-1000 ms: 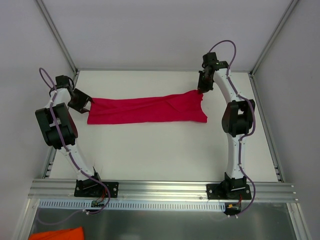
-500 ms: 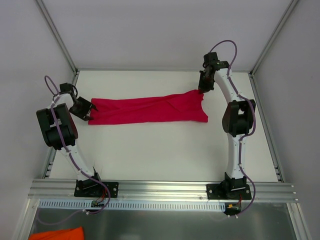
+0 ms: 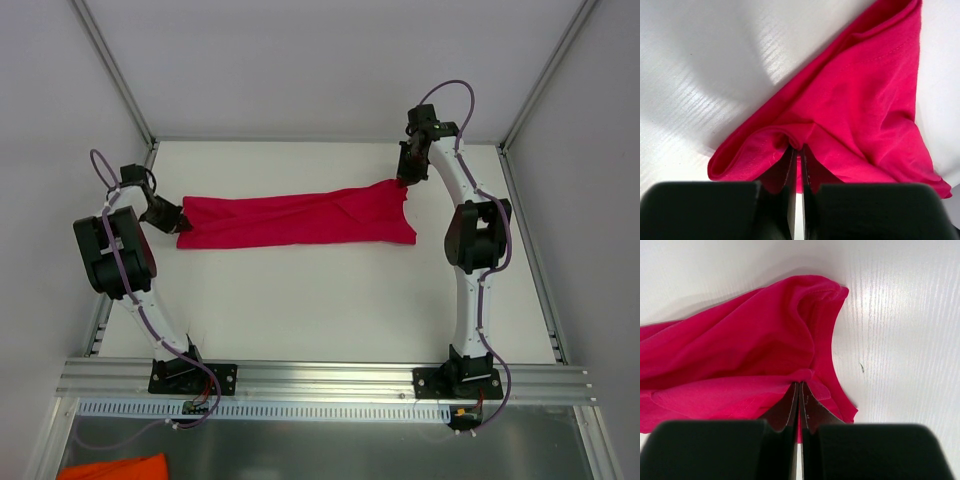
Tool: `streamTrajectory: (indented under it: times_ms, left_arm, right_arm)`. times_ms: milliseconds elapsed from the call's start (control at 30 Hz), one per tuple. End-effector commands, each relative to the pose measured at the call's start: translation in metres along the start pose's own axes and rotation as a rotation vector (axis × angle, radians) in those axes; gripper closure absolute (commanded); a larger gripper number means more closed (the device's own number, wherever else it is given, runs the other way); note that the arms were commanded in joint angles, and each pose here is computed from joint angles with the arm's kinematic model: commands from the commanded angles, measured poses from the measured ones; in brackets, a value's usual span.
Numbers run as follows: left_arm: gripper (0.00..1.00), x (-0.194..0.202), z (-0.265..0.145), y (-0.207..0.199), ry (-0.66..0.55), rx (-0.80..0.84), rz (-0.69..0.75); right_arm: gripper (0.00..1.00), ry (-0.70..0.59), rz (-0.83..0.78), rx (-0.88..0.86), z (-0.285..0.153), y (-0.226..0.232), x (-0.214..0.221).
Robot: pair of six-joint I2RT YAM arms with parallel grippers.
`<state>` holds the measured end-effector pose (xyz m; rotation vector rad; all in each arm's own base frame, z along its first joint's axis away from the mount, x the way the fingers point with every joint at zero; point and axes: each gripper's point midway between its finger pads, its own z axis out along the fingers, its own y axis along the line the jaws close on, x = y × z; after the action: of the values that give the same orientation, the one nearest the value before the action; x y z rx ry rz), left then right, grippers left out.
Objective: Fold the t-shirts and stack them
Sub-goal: Fold the other side of the tshirt into a rectangle
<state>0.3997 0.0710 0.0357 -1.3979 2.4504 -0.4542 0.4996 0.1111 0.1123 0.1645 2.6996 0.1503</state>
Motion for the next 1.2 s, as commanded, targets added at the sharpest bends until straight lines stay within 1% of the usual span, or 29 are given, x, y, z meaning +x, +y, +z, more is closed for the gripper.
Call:
streamTrajectory:
  times_ms: [0, 233, 433, 633, 667, 700, 733, 767, 800, 833, 867, 900, 967, 1000, 1067, 1100, 1133, 1167]
  left_arm:
    - [1.00, -0.007, -0.018, -0.021, -0.035, 0.052, 0.028]
    - [1.00, -0.015, -0.020, -0.023, -0.057, 0.031, 0.031]
    - [1.00, -0.030, -0.025, -0.033, -0.108, 0.038, 0.019]
    - [1.00, -0.033, -0.018, -0.037, -0.091, 0.040, -0.002]
    - [0.98, -0.034, -0.015, -0.035, -0.087, 0.034, -0.002]
    - [0.93, -0.033, -0.014, -0.034, -0.085, 0.030, -0.002]
    - [0.78, -0.034, -0.012, -0.031, -0.086, 0.019, -0.001]
    - [0.74, -0.034, -0.011, -0.030, -0.088, 0.015, 0.000]
    - [0.67, -0.035, -0.010, -0.029, -0.089, 0.009, 0.002]
    - [0.58, -0.035, -0.010, -0.029, -0.088, 0.007, 0.005]
    - [0.34, -0.035, -0.008, -0.027, -0.088, -0.004, 0.002]
    - [0.29, -0.035, -0.009, -0.027, -0.090, -0.005, 0.002]
    - [0.24, -0.035, -0.009, -0.028, -0.088, -0.001, 0.001]
    - [0.24, -0.034, -0.010, -0.030, -0.084, 0.012, 0.002]
    - [0.29, -0.029, -0.017, -0.043, -0.062, 0.078, 0.000]
    - [0.33, -0.024, -0.018, -0.043, -0.053, 0.089, -0.002]
    - [0.35, -0.024, -0.025, -0.049, -0.072, 0.113, 0.000]
    - [0.36, -0.020, -0.025, -0.047, -0.070, 0.111, -0.004]
  right_arm:
    - [0.99, -0.035, -0.003, 0.001, -0.009, -0.004, -0.011]
    - [0.99, -0.016, -0.005, -0.038, -0.008, 0.003, -0.007]
    - [0.99, -0.009, -0.006, -0.033, -0.006, 0.002, -0.005]
    - [0.99, -0.009, -0.012, -0.035, -0.006, 0.002, -0.005]
    - [0.99, -0.010, -0.012, -0.033, -0.007, 0.002, -0.005]
    - [0.99, -0.009, -0.014, -0.031, -0.008, 0.001, -0.004]
    - [0.99, -0.006, -0.017, -0.029, -0.008, 0.001, -0.003]
    - [0.99, -0.004, -0.017, -0.030, -0.008, 0.001, -0.003]
    - [0.99, -0.003, -0.015, -0.029, -0.007, 0.000, -0.002]
    - [0.99, -0.001, -0.015, -0.030, -0.007, 0.001, -0.001]
    - [0.99, 0.000, -0.015, -0.033, -0.007, 0.001, -0.001]
    - [0.99, -0.001, -0.015, -0.034, -0.007, 0.001, -0.001]
    - [0.99, -0.002, -0.015, -0.036, -0.008, 0.001, -0.001]
    - [0.99, -0.005, -0.017, -0.037, -0.009, 0.002, -0.002]
    - [0.99, -0.009, -0.014, -0.039, -0.010, 0.002, -0.003]
    - [0.99, -0.006, -0.015, -0.039, -0.009, 0.003, -0.002]
    - [0.99, -0.006, -0.012, -0.040, -0.009, 0.002, -0.002]
    - [0.99, -0.005, -0.015, -0.042, -0.010, 0.003, -0.002]
